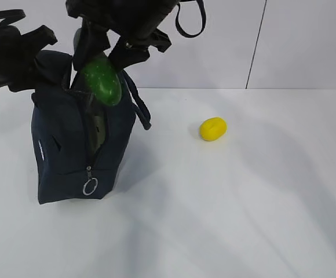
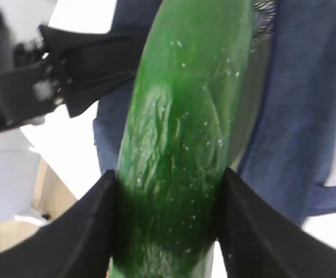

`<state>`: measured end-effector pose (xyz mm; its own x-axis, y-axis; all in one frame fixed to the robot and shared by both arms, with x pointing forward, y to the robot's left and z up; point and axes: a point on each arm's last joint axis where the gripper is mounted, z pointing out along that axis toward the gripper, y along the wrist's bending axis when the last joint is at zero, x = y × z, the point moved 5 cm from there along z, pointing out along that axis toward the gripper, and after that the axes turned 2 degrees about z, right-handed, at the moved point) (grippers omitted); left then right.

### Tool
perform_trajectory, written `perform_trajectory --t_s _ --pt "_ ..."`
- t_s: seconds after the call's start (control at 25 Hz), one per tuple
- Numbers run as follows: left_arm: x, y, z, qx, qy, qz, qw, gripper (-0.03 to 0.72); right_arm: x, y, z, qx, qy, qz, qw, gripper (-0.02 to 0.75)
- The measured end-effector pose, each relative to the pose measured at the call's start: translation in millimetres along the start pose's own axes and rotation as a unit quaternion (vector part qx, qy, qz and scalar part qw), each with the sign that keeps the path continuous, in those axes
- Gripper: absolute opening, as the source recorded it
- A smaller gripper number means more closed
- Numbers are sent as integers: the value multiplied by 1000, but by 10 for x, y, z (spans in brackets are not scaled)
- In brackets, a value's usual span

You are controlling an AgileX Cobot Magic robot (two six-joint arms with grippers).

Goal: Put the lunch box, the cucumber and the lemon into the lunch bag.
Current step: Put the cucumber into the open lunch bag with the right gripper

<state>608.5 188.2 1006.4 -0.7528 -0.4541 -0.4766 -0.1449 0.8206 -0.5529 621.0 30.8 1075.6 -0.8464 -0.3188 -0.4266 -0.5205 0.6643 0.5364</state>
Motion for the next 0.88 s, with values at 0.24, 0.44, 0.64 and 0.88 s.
perform_trajectory --t_s 0.24,0.44,0.64,0.88 --pt "-2 -1 0 0 -1 0 1000 3 56 -120 280 3 26 1 1000 402" --pt "-5 -2 0 1 -2 0 1000 3 92 -235 470 4 42 6 999 405" --pt "-5 -4 0 1 -2 -2 1000 3 86 -227 474 -1 41 -12 999 436" --pt "-4 -8 0 3 -1 -6 1000 3 -25 -221 479 -2 1 -34 999 501"
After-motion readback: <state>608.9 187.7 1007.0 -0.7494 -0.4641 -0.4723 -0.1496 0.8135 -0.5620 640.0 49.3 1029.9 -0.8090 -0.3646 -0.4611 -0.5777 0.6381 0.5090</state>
